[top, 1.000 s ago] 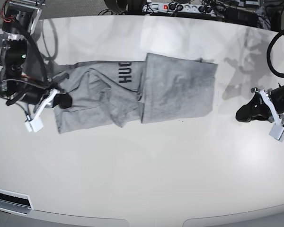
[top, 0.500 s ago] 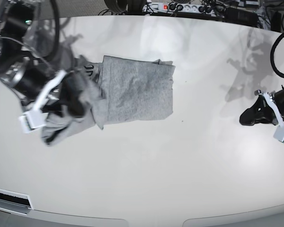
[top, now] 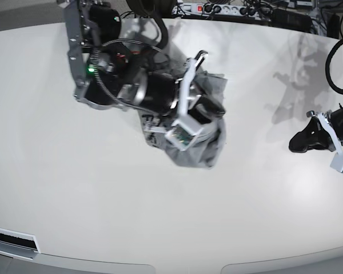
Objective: Layout the t-shirt on the table in an organized manner, then fold the t-shirt properly
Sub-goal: 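Fold the lifted end over the stack with the right gripper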
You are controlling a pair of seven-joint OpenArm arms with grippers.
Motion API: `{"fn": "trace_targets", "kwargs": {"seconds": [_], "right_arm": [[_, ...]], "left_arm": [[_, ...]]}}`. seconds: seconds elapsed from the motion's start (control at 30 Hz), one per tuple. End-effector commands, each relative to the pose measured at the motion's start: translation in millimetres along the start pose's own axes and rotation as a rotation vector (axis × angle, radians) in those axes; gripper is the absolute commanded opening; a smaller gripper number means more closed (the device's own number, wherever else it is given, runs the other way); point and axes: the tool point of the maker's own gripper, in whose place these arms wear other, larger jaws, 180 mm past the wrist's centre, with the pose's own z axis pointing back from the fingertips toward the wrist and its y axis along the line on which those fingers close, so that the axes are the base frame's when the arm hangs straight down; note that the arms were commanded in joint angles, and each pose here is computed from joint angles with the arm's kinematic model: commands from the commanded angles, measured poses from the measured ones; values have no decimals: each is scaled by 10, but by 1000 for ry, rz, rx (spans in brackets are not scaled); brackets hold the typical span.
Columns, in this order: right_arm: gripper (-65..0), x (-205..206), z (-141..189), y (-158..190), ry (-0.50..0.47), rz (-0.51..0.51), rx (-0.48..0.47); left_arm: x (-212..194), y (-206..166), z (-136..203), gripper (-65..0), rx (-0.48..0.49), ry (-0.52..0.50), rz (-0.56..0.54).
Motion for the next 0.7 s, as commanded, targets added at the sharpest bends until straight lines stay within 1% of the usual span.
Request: {"fn": "trace_targets", "kwargs": {"seconds": [0.0,0.03,0.07,0.1,0.17,0.2,0.23,0.3,0.33,0.37,0.4,0.43,0.47,0.5,0.57,0.67], "right_arm": [[-362,260,-29,29,-80,23,10],[-256,293,-62,1,-72,23,-10],[-177,344,-83,-33,-68,32,-27],[-135,408,-94,-58,-71,49,-34],[-129,519,-92,-112,-80,87,-41],[-129,546,-83,-171,-74,107,-62],[-129,563,-69,-256,-63,131,-96],[-134,531,-22,-460,-21,171,-185],[-157,502,11,-564,-1,183,-230],[-212,467,45,-661,17,191,-269],[-303,431,73,-752,28,191,-299],[-422,397,87,-832,30,183,-312],[-555,360,91,-919,29,174,-320],[-650,302,82,-1003,37,167,-322],[-650,168,45,-1173,65,155,-321],[-650,-118,-39,-1401,164,121,-306]], "left_arm": [[220,14,69,-650,-1,-57,-26],[220,14,69,-650,-1,-57,-25],[221,13,69,-650,-1,-58,-25],[223,12,69,-650,-2,-59,-25],[233,2,78,-650,-10,-61,-19],[247,-22,89,-650,-26,-64,-16],[255,-78,101,-650,-59,-64,-26],[258,-170,123,-650,-108,-52,1],[246,-247,127,-650,-141,-36,11],[226,-334,127,-650,-174,-12,11],[212,-431,120,-650,-207,7,3],[198,-514,106,-650,-228,28,-18],[182,-601,82,-650,-245,47,-44],[158,-700,51,-650,-267,66,-69],[88,-912,-33,-650,-305,108,-135],[-139,-1272,-190,-650,-373,193,-232]]}}
